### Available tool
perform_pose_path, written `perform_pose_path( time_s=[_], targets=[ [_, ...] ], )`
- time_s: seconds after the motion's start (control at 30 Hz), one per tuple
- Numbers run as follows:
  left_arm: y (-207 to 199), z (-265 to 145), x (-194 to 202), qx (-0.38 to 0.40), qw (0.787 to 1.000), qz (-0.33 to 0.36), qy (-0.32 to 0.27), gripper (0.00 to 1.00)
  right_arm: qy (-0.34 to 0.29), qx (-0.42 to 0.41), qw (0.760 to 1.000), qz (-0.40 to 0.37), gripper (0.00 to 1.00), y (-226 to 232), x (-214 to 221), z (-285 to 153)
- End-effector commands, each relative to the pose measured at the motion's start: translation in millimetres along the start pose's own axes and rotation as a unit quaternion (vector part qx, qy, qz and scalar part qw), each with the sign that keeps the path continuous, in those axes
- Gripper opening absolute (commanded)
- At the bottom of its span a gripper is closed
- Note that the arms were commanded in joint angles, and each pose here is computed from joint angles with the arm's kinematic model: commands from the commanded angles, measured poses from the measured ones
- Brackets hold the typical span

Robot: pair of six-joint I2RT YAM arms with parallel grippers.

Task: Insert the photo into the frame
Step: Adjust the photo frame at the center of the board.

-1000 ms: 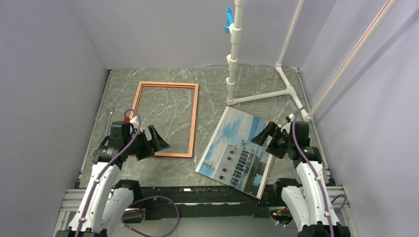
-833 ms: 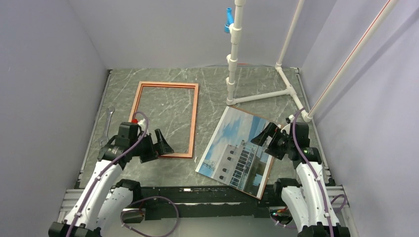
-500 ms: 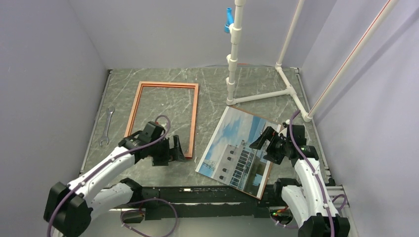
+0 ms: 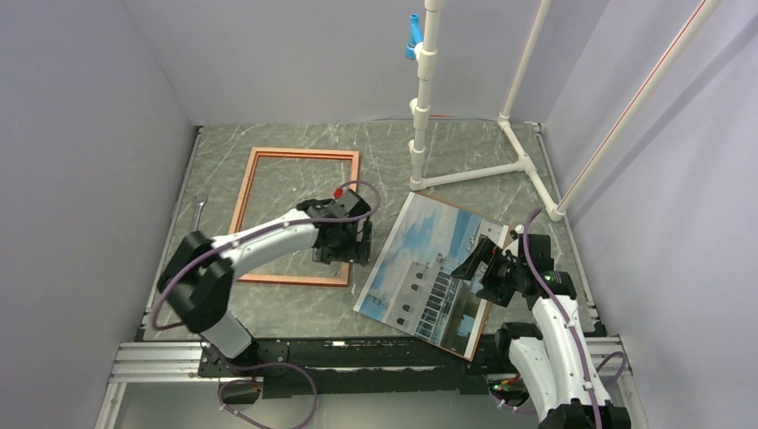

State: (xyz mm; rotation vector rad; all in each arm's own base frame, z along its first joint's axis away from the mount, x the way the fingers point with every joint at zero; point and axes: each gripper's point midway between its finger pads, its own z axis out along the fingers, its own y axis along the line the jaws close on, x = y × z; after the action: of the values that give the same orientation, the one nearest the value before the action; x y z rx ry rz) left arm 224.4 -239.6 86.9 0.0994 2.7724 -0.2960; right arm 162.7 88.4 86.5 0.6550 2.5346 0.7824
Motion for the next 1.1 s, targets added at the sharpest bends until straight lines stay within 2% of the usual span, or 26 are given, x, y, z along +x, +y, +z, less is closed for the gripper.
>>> perform_pose_path(
  time_s=[0.0, 0.17, 0.23, 0.5, 0.67, 0.83, 0.97, 1.07],
  targets=[
    [21, 24, 10, -0.082, 0.995, 0.037, 0.034, 0.92, 0.017, -0.003, 1.000, 0.000, 1.00, -3, 11, -1],
    [16, 44, 25, -0.071, 0.995, 0.035, 0.054, 0.87, 0.022, 0.004, 1.000, 0.002, 1.00, -6, 15, -1],
    [16, 49, 31, -0.066, 0.996, 0.033, 0.060, 0.82, 0.023, 0.004, 1.000, 0.004, 1.00, -7, 15, 0],
    [1, 61, 42, -0.031, 0.996, 0.025, 0.075, 0.49, 0.021, 0.002, 1.000, 0.002, 1.00, -4, 11, -1],
    [-13, 64, 41, -0.017, 0.997, 0.028, 0.076, 0.35, 0.021, 0.001, 1.000, 0.005, 1.00, -1, 11, -3],
    [-27, 66, 33, -0.019, 0.996, 0.043, 0.075, 0.30, 0.015, -0.004, 1.000, 0.003, 1.00, 3, 10, -8],
    [-39, 69, 27, -0.016, 0.996, 0.040, 0.078, 0.18, 0.015, -0.007, 1.000, 0.003, 1.00, 5, 10, -10],
    [-45, 70, 22, -0.014, 0.997, 0.033, 0.075, 0.18, 0.015, -0.007, 1.000, 0.003, 1.00, 6, 9, -12]
  ],
)
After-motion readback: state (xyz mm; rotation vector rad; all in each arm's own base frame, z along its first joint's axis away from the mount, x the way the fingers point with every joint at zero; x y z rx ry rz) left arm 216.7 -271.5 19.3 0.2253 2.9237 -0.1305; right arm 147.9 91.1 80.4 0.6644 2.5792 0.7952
